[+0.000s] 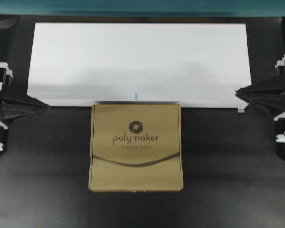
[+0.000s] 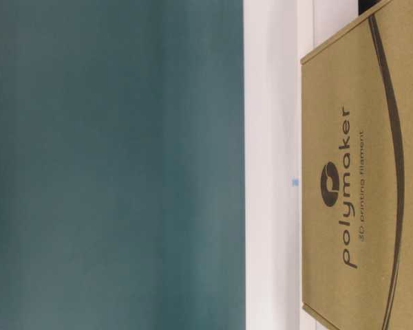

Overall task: Place the cardboard box on the stand after clamping it between your arms.
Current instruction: 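Move both grippers inward toward the left and right sides of the box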

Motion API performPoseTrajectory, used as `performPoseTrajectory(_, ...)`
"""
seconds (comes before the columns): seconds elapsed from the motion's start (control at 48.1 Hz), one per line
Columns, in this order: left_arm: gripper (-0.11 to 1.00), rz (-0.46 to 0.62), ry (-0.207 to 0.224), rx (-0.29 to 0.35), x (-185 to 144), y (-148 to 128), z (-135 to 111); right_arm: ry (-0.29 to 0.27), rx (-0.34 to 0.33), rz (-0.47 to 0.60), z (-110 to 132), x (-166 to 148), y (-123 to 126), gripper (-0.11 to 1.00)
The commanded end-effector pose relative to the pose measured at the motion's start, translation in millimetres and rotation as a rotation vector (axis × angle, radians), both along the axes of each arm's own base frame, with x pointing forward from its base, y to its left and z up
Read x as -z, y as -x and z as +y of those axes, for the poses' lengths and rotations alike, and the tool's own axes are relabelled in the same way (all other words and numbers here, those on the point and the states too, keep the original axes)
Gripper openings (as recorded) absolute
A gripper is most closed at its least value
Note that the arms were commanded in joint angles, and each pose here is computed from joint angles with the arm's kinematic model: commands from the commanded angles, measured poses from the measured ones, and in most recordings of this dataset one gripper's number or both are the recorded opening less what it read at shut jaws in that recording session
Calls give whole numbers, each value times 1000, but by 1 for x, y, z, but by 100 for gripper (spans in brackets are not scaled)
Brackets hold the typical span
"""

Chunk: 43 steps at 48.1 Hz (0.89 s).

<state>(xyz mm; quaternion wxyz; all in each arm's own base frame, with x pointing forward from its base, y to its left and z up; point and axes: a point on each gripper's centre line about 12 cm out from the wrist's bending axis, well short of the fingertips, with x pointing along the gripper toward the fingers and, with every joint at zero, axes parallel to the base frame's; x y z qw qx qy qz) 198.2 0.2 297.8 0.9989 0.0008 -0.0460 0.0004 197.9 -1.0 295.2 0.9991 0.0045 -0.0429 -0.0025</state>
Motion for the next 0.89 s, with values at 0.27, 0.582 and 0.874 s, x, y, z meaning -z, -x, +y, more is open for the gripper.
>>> performPoseTrajectory(0.27,0,341,-32,2,25,-31,0,-127,-19,397,7,41,-12,0)
performPoseTrajectory(0.582,0,743,-51,43,71,-32,-10,-149,-83,736,29,79,-16,0)
performPoseTrajectory(0.874,13,900,10,21,96,-42,-11,-159,-82,963,42,110,-33,0)
